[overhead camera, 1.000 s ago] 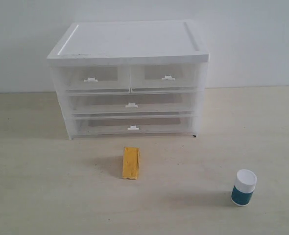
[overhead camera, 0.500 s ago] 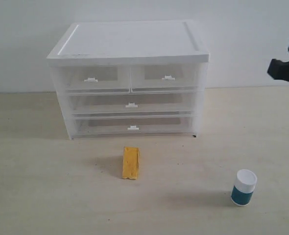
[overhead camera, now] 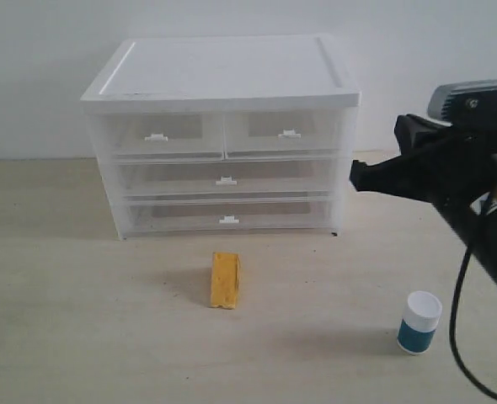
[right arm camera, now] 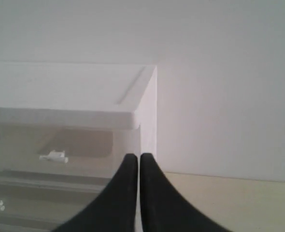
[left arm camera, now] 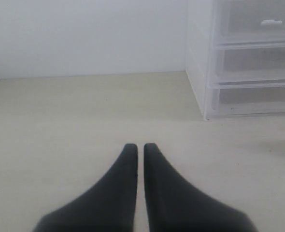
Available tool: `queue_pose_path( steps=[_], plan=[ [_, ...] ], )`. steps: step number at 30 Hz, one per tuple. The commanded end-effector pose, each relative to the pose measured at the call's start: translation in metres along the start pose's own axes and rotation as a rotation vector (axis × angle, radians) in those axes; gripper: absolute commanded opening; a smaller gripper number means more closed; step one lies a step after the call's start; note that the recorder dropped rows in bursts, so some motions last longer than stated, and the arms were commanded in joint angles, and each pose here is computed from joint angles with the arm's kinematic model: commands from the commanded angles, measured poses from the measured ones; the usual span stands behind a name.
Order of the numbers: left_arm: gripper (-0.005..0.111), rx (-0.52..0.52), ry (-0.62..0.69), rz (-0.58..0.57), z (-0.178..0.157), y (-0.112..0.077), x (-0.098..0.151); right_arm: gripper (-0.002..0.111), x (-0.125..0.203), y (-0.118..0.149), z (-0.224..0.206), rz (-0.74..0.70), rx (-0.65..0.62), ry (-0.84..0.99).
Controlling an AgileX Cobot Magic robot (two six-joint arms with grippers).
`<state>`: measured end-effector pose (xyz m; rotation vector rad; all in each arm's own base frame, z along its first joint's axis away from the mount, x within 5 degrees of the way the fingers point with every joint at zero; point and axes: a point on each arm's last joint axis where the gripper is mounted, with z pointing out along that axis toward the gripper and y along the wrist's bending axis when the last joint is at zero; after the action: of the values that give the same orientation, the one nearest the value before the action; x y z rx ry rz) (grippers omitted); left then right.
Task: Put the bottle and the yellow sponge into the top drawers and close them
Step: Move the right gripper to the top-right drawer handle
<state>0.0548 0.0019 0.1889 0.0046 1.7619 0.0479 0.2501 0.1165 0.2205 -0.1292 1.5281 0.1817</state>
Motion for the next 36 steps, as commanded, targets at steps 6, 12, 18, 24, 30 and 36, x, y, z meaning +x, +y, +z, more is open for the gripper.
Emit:
queue_pose_path(
  steps=[6, 12, 18, 24, 30, 36],
  plan=[
    [0.004, -0.001, 0.003, -0.016, 0.000, 0.000, 0.001, 0.000, 0.028, 0.027, 0.011, -0.024, -0.038, -0.019],
    [0.004, -0.001, 0.003, -0.016, 0.000, 0.000, 0.001, 0.000, 0.040, 0.037, 0.030, 0.011, -0.054, -0.010],
    [0.004, -0.001, 0.000, -0.016, 0.000, 0.000, 0.001, 0.017, 0.052, 0.048, 0.046, 0.003, -0.098, -0.003],
    [0.004, -0.001, 0.000, -0.016, 0.000, 0.000, 0.001, 0.065, 0.065, 0.058, 0.068, 0.058, -0.093, -0.026],
    [0.004, -0.001, 0.002, -0.016, 0.000, 0.000, 0.001, 0.065, 0.077, 0.062, 0.089, 0.087, -0.033, -0.019],
    [0.004, -0.001, 0.002, -0.016, 0.000, 0.000, 0.001, 0.065, 0.071, 0.069, 0.101, 0.031, -0.040, -0.031]
  ],
)
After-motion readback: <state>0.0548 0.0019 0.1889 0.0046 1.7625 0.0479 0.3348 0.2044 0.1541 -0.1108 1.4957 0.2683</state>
